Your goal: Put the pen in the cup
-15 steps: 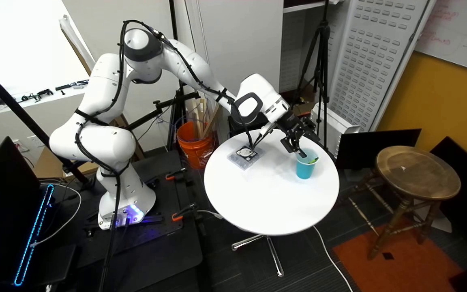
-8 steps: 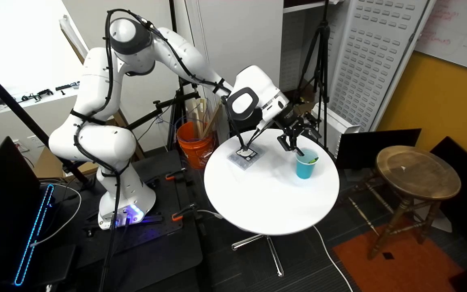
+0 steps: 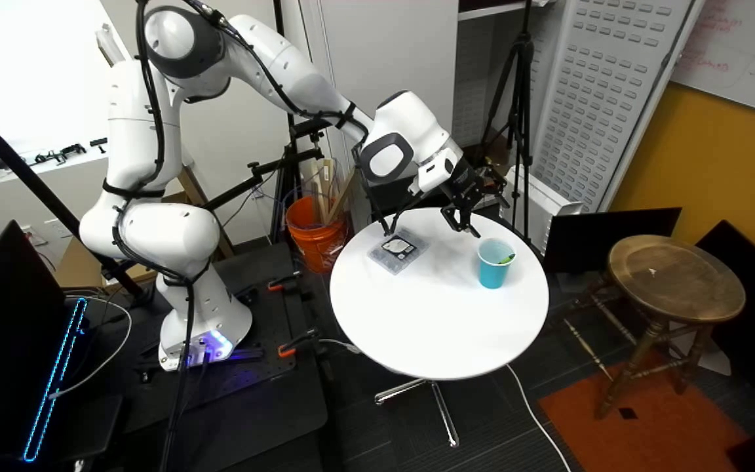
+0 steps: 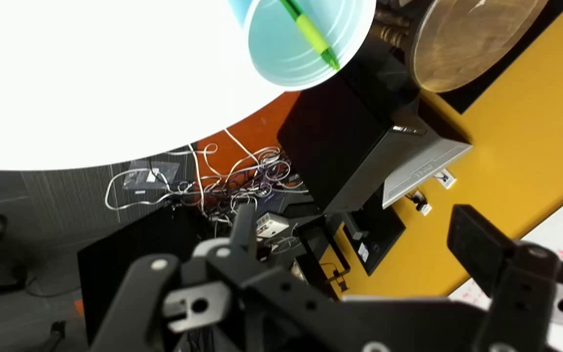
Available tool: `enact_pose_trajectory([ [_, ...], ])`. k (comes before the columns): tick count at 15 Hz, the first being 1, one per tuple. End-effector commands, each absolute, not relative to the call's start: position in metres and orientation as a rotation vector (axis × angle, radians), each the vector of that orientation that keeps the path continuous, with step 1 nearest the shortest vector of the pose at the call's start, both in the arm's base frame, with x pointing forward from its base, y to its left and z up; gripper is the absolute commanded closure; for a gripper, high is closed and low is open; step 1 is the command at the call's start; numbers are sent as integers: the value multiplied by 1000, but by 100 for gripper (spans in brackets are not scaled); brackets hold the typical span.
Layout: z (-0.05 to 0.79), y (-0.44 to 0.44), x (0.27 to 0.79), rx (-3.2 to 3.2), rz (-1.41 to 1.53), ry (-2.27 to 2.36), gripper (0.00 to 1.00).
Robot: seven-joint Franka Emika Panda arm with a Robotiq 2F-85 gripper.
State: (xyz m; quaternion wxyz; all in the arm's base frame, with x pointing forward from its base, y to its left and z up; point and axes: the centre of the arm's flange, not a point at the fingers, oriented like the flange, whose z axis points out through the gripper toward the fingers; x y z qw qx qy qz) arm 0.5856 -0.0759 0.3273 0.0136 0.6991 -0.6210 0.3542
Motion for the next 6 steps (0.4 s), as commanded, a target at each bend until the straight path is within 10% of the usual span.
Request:
enact_pose_trajectory([
  [1, 327, -71, 585, 2203, 1089, -1960, 0],
  [6, 325, -70, 585, 2221, 1078, -1946, 0],
])
